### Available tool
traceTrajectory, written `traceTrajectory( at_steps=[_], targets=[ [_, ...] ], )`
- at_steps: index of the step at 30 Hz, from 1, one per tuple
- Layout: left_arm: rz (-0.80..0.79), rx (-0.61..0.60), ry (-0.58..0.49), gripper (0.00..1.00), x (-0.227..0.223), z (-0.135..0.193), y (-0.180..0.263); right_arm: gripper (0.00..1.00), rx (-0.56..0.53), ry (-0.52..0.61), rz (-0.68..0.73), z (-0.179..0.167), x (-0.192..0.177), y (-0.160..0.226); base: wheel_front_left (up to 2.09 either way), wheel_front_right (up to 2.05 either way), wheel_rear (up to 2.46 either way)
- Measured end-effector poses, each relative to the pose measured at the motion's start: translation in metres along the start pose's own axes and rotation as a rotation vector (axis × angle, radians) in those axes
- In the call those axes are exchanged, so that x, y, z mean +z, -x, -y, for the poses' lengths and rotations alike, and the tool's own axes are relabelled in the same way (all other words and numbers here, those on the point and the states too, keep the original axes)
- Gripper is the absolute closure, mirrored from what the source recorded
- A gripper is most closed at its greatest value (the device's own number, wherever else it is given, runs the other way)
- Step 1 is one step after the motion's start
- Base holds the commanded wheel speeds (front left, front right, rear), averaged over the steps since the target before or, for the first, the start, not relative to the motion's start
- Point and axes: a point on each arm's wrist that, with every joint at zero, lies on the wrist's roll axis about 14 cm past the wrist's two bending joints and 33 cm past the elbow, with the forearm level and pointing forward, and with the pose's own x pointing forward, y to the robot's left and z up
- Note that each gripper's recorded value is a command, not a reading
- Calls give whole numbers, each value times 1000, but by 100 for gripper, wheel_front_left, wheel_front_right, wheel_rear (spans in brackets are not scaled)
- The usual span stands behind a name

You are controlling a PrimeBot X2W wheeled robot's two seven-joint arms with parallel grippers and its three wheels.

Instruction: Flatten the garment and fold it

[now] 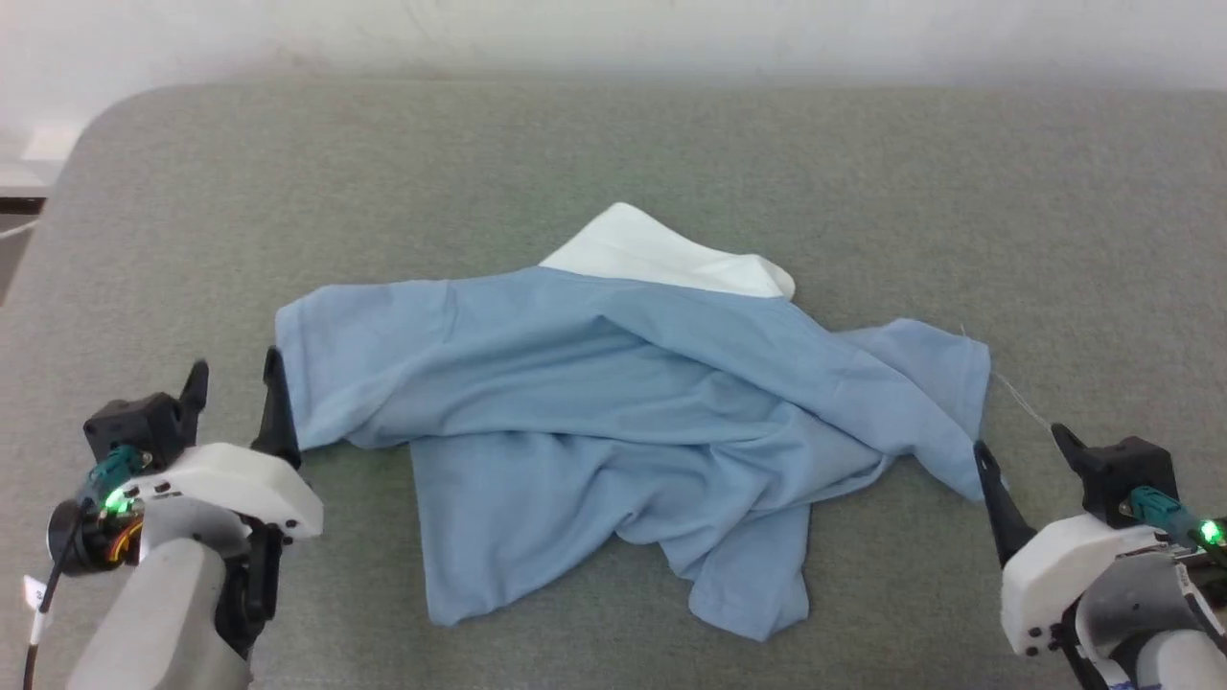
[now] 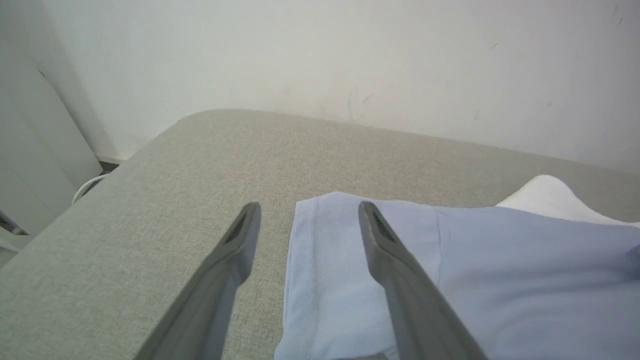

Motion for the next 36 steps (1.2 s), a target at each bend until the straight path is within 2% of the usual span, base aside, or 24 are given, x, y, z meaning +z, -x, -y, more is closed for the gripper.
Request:
traceTrajectory(
  at_steps=[7,12,20,21,22,26,30,36],
  targets=[
    [227,-90,-50,0,54,31,33,0,112,150,-163,-7,-26,-5,0,0,0],
    [194,-79,6,0,32,43,63,0,176,185,-214,-14,-33,-18,0,0,0],
    [186,-45,29,0,25,38,69,0,208,199,-272,-20,-50,-36,0,0,0],
    [187,-40,26,0,25,36,69,36,208,199,-279,-21,-52,-36,0,0,0],
    [190,-37,23,0,26,35,69,100,211,200,-281,-22,-54,-36,0,0,0],
    [188,-38,19,0,24,33,69,100,209,188,-238,-24,-45,-34,0,0,0],
    [182,-58,39,0,21,39,72,100,169,179,-141,-13,-17,-28,0,0,0],
    [169,-82,50,0,15,46,79,100,169,143,2,-15,26,7,0,0,0]
  ],
)
